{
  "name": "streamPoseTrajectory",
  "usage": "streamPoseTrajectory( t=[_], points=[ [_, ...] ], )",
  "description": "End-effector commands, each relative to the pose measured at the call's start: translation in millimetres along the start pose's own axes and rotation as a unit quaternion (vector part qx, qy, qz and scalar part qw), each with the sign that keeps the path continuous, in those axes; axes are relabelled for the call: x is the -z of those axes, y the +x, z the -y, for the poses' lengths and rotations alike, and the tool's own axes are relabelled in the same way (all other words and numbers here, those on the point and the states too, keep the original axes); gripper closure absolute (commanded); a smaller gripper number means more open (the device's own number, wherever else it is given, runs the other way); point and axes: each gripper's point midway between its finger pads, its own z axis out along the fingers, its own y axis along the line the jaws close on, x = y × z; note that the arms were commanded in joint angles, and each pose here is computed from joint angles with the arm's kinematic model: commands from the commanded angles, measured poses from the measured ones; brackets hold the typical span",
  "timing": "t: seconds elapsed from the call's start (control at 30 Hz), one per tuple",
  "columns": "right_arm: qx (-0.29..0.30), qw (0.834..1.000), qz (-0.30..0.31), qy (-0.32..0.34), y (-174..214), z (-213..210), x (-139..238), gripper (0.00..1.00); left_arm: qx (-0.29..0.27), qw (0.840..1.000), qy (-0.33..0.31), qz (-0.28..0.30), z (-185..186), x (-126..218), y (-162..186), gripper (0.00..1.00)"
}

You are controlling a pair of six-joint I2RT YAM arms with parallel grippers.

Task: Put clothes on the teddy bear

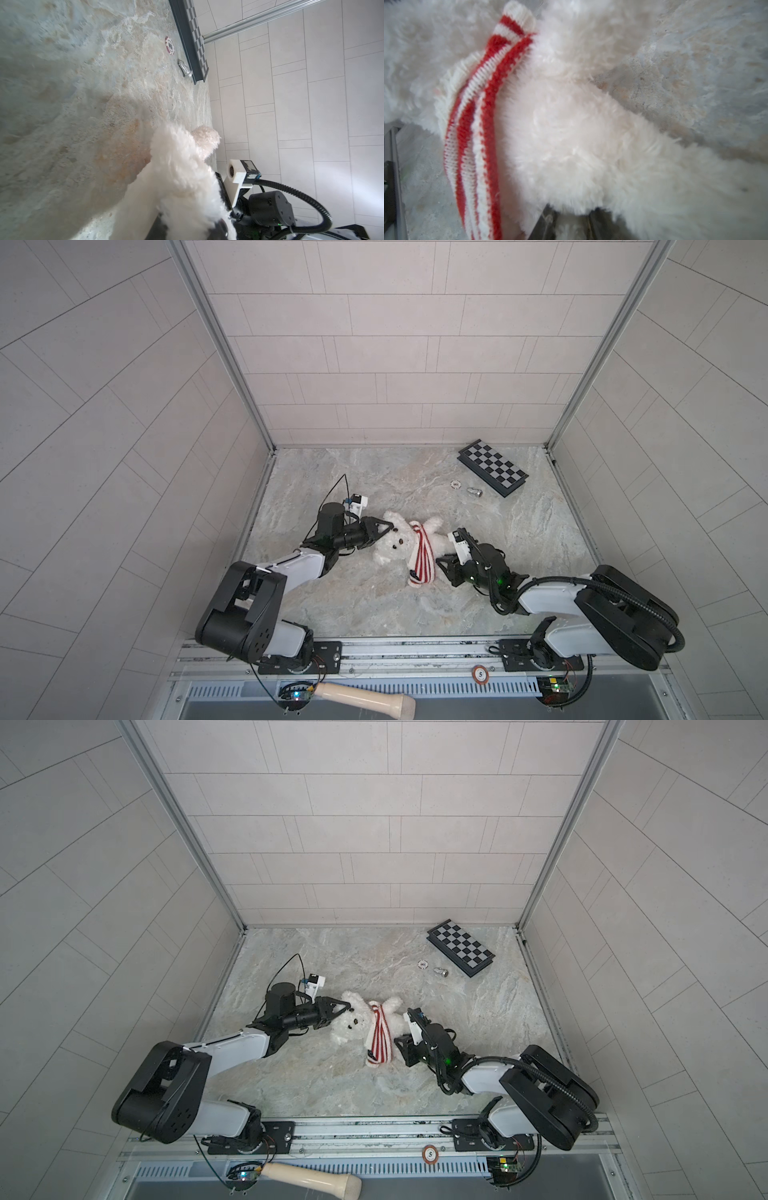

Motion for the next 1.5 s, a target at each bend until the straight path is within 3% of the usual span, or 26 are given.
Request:
streamPoseTrajectory(
  t=[0.0,0.13,0.23,0.43,0.57,0.9,1.03,1.47],
  points=[
    [0.009,1.000,-0.011,-0.004,8,-4,15,0.60,-0.053,0.997,0.055,0.029,34,8,-11,0.84],
    [0.023,0.999,0.044,-0.016,-29,-20,47,0.49,-0.119,0.990,0.052,0.062,49,20,-18,0.98],
    [0.015,0.996,0.087,-0.015,-58,-28,75,0.46,-0.208,0.974,0.028,0.082,68,31,-19,1.00],
    [-0.014,0.993,0.100,-0.064,-90,-56,88,0.54,-0.375,0.915,0.049,0.141,135,59,-5,1.00],
    [-0.024,0.987,0.113,-0.116,-107,-77,85,0.60,-0.448,0.883,0.035,0.136,149,61,18,1.00],
    [-0.055,0.978,0.136,-0.151,-116,-89,89,0.67,-0.494,0.863,0.023,0.103,153,51,42,1.00],
    [-0.062,0.980,0.117,-0.145,-109,-87,79,0.69,-0.503,0.858,0.019,0.098,155,45,46,1.00],
    [-0.079,0.984,0.089,-0.131,-100,-80,58,0.72,-0.510,0.856,0.027,0.084,157,38,56,1.00]
  ],
)
